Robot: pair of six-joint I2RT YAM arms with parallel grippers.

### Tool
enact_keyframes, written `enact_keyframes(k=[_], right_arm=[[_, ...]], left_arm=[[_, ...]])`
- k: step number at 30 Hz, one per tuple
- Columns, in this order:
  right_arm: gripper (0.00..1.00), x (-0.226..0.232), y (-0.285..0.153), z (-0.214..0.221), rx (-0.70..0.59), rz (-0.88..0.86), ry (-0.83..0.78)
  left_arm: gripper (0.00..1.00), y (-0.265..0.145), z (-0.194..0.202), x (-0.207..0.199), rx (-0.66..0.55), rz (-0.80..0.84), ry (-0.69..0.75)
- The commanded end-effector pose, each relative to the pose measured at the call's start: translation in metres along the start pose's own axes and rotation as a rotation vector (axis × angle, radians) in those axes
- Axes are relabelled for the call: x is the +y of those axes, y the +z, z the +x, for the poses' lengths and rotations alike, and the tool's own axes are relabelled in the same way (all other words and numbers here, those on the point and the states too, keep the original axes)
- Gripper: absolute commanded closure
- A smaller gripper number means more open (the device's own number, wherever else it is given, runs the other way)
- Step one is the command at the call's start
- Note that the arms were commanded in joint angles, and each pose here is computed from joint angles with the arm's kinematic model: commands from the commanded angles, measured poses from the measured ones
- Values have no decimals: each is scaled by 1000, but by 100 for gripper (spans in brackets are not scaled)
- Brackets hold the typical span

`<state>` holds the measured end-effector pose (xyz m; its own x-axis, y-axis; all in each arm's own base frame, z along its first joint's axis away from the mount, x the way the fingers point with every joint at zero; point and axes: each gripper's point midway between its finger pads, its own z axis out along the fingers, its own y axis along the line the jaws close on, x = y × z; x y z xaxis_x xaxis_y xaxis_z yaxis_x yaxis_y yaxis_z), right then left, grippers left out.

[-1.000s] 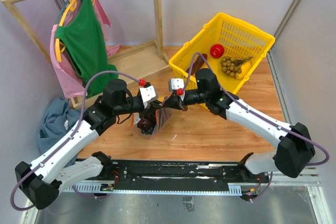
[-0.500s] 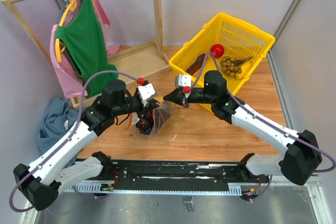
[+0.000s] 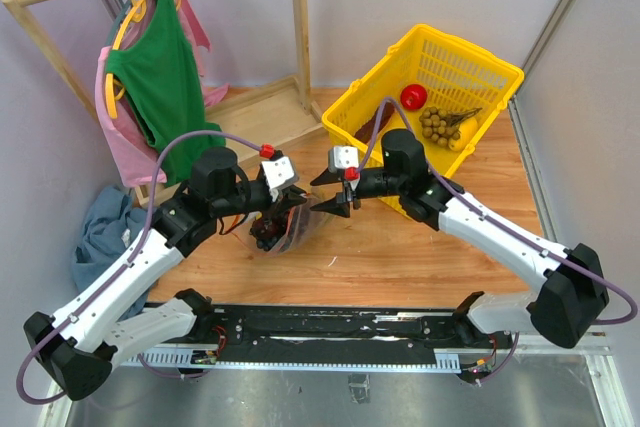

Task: Place the food in the zip-top bag and seal the zipper
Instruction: Zip the zipper food storage bag at the center of the board.

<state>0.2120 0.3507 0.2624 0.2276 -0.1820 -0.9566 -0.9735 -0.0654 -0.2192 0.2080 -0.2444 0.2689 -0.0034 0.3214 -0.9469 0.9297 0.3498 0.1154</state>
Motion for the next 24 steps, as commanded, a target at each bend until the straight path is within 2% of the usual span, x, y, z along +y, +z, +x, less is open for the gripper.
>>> enact_keyframes(k=[1, 4, 9, 10, 24], right_arm=[[46, 3, 13, -1, -3, -64, -8], [54, 4, 19, -1, -4, -81, -4], [94, -4, 21, 1, -2, -42, 0], [99, -5, 21, 0, -4, -30, -3], [99, -28, 3, -14, -97, 159, 8]], left_arm=[[100, -1, -29, -4, -73, 46, 26], [100, 0, -27, -6, -68, 55, 19], [98, -2, -19, -2, -40, 23, 12], [97, -3, -16, 0, -30, 7, 9], [91, -12, 5, 14, 40, -121, -55]])
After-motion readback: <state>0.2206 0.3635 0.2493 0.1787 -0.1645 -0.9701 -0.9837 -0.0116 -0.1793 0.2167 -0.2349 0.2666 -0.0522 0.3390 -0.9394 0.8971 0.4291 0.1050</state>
